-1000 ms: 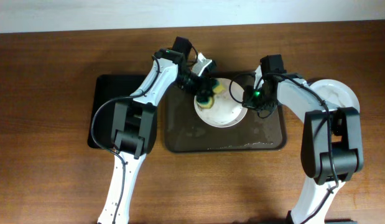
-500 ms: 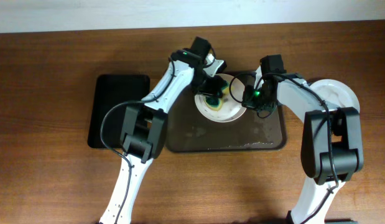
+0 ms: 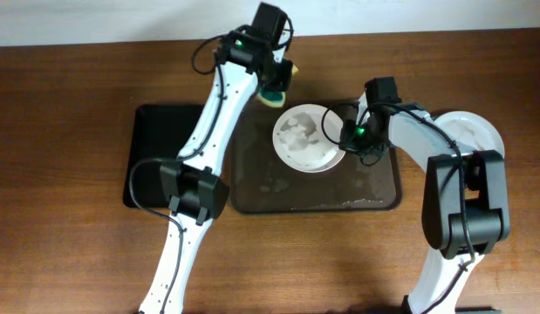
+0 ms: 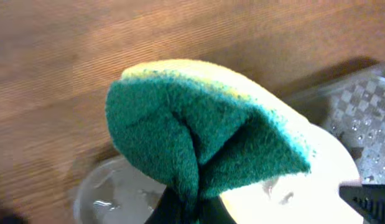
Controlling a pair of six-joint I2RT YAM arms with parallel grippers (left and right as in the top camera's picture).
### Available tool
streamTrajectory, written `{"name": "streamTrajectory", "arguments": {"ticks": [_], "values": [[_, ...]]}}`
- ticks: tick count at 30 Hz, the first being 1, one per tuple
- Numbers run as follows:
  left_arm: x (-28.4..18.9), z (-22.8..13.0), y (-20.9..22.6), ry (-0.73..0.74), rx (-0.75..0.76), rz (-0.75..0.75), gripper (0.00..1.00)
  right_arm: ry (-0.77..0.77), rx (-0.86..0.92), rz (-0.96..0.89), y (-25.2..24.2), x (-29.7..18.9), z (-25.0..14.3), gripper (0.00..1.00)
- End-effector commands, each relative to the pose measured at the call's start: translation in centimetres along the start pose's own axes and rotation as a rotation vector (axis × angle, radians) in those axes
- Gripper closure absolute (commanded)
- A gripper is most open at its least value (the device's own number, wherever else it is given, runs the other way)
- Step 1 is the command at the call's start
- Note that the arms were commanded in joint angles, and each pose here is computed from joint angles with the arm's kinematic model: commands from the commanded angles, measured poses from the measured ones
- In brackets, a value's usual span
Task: Clean dirty plates on tray and stack at the side
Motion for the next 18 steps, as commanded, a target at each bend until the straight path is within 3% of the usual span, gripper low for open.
{"name": "streamTrajectory", "arguments": {"ticks": [1, 4, 6, 11, 18], "values": [[-1.9, -0.6, 0.2, 0.036, -0.014, 0.035, 1.0, 0.118, 0.007, 0.007, -0.7, 1.6, -2.1, 0.96], [-2.0, -1.4, 0.2, 0.094, -0.016, 0.035, 1.0, 0.1, 0.003, 0.005, -0.2, -0.4, -2.2, 0.96], [-2.0, -1.6, 0.2, 0.105, -0.017, 0.036, 1.0, -0.015, -0.018, -0.077, 0.3, -4.2, -1.9, 0.96], [-2.0, -1.6, 0.1, 0.104, -0.016, 0.036, 1.0, -0.399, -0.111, -0.474, 1.8, -13.8, -3.7, 0.96], [-2.0, -1.6, 0.1, 0.105, -0.016, 0.035, 1.0, -0.906, -0.256, -0.927, 8.1, -18.2, -10.5, 0.96]]}}
Point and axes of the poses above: each gripper's point midway between its finger pads, its own x axis out along the fingers, its own y axis along the line the jaws close on, z = x × y, the point moved 10 cm from there along -x, back along the fingers, and after that the axes turned 8 degrees about x, right-handed, at the moved point
